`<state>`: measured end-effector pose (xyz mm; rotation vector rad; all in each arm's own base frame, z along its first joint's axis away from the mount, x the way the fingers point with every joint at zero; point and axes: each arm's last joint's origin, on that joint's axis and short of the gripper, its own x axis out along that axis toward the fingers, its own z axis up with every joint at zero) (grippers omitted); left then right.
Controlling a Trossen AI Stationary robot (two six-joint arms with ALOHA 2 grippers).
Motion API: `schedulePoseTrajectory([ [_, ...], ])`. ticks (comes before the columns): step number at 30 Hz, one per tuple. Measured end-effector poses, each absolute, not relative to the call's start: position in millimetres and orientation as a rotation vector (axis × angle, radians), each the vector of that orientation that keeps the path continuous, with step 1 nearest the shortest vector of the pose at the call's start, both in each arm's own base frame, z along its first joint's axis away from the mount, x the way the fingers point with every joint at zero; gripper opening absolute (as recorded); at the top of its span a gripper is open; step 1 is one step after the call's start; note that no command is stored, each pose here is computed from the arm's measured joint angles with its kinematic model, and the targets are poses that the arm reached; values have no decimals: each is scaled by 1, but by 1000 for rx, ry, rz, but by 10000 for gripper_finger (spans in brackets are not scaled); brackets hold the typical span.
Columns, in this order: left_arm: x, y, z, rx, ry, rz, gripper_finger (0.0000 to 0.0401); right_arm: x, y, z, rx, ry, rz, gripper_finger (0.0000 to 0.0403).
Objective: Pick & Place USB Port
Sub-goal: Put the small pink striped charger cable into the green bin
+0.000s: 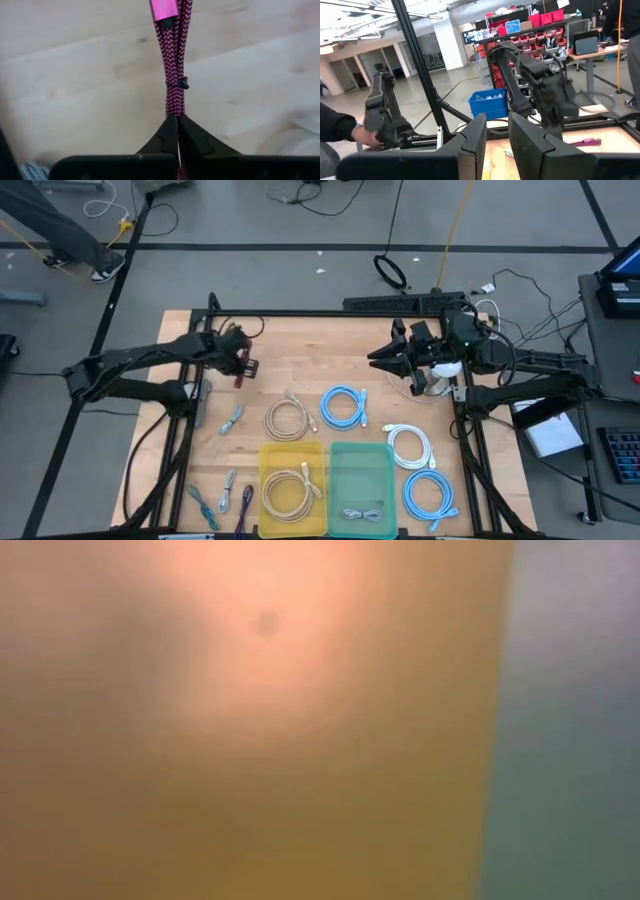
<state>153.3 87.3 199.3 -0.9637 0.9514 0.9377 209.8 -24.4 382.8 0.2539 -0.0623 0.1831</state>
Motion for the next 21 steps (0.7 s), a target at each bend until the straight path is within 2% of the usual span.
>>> schedulePoseTrajectory([
  [4,152,71,231,-976,741,786,1,210,-25,378,270,-22,147,73],
  [12,167,35,293,-1069,228,322,0,219,-23,365,334,85,130,73],
  [16,185,7,303,-1164,143,160,0,223,-22,362,359,93,76,73],
  [21,211,-44,293,-1278,124,130,0,223,-19,363,350,65,-38,73],
])
